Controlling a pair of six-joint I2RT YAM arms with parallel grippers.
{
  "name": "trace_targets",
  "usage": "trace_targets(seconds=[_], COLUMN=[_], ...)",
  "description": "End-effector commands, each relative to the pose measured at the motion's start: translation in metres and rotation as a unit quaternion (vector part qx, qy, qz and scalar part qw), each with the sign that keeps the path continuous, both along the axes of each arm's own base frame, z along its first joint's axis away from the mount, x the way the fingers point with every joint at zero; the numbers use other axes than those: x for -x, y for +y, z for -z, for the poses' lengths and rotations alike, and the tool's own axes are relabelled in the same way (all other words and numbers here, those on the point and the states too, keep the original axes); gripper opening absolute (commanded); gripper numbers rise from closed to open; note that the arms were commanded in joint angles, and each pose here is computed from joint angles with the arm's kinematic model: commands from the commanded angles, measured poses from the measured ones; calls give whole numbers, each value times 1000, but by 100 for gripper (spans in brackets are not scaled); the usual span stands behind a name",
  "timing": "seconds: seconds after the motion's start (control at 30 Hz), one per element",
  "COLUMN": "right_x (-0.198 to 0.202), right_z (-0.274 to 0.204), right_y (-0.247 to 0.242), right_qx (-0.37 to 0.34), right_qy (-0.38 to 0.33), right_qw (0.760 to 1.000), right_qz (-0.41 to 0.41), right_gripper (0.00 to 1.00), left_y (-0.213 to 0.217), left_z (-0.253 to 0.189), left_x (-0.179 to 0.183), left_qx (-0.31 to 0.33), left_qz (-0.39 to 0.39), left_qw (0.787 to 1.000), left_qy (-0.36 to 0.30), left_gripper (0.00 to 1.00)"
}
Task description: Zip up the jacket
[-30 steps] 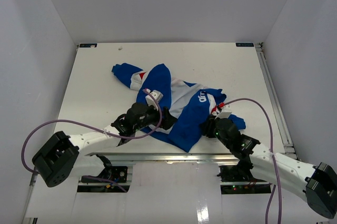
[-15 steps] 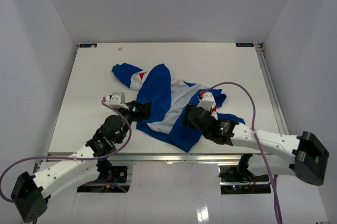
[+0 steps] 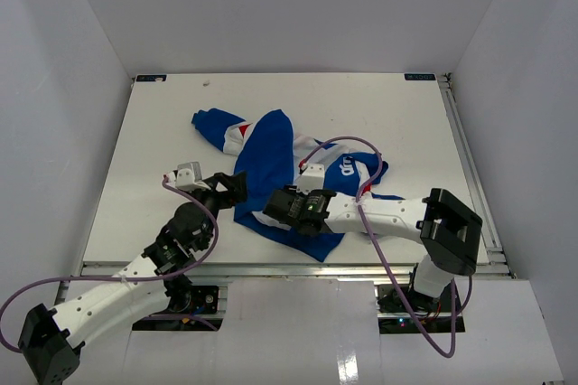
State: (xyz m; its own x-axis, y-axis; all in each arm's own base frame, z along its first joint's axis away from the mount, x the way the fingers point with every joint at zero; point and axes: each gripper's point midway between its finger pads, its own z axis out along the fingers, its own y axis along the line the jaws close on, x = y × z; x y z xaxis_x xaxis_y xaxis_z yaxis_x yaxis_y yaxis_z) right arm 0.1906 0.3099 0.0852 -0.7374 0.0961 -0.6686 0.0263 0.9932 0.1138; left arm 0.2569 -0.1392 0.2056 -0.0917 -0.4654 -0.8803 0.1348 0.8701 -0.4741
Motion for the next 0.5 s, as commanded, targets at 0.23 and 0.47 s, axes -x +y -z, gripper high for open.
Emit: trace_targets(seconds=[0.23,0.47], right_x=[19,26], right_z=[31,34], right_y=[-14,-61], right_qx=[74,91], right_qy=[10,-4], right_qw=[997,995], right_qz=[18,28], right_gripper=[65,34], left_y=[0,-3], left_z=[6,7], left_x=[-4,-4], left_qx=[-13,-12], left_qz=[-11,-4], left_qw=[1000,1000], left_qy=[15,14], left_gripper=[96,97])
